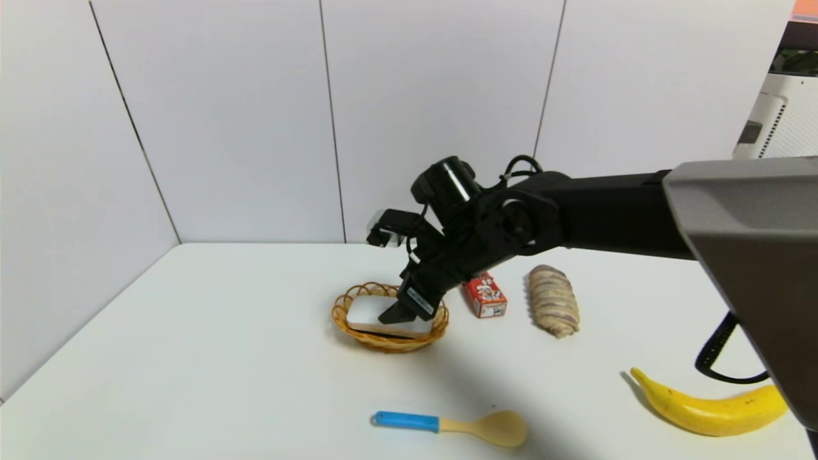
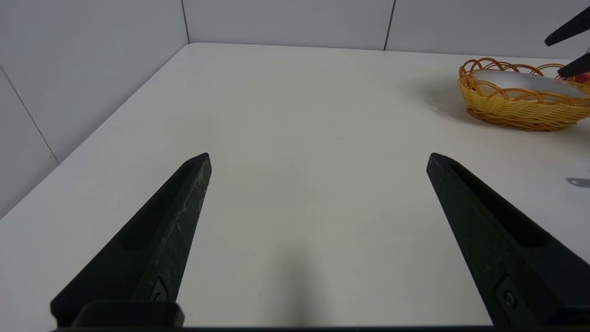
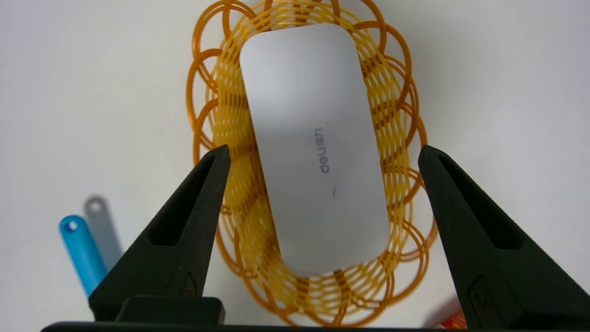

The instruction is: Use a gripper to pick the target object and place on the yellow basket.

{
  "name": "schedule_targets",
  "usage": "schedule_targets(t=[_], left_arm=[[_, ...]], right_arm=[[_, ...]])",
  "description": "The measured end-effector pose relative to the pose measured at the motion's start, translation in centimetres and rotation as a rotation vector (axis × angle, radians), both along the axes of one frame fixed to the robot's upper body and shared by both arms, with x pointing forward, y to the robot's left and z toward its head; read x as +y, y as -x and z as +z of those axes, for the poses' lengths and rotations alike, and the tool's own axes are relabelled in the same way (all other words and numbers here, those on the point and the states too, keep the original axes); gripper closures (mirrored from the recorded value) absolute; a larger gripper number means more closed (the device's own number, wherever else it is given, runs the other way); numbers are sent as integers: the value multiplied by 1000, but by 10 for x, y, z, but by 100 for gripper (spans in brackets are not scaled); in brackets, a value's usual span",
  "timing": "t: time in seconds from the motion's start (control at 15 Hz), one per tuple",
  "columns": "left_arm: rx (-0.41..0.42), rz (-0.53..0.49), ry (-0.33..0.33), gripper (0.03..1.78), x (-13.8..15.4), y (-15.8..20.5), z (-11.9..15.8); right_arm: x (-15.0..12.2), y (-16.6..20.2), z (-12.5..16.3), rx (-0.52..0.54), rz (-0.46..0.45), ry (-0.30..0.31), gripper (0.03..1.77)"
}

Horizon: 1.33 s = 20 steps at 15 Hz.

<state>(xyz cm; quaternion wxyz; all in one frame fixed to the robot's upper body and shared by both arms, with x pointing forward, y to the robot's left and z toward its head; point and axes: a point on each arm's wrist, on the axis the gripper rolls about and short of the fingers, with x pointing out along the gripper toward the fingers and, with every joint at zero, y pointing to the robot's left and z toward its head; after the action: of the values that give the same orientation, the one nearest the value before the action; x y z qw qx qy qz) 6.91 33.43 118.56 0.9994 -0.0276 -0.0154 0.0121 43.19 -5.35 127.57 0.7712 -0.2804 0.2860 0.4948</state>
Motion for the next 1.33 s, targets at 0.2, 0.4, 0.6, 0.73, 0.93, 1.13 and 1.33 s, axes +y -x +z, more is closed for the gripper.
schedule_targets(t=[0.2,0.4,0.6,0.73,0.93,1.13,1.33], left_arm=[[0,1,0,12,0,0,0],[0,0,0,12,0,0,0],[0,0,0,12,0,0,0],[0,0,0,12,0,0,0],[0,0,0,12,0,0,0],[0,0,0,12,0,0,0],[0,0,0,12,0,0,0]], right_arm=[[-32,18,34,17,-59,-16,28],[-95,58,68,112,-178,12,22],[-177,124,78,230,-359,51,17],[-227,179,72,240,-515,55,15],[-270,262,46,128,-805,33,13],[-283,318,-11,-88,-1074,-47,12],[-286,338,-66,-411,-1190,-238,11]])
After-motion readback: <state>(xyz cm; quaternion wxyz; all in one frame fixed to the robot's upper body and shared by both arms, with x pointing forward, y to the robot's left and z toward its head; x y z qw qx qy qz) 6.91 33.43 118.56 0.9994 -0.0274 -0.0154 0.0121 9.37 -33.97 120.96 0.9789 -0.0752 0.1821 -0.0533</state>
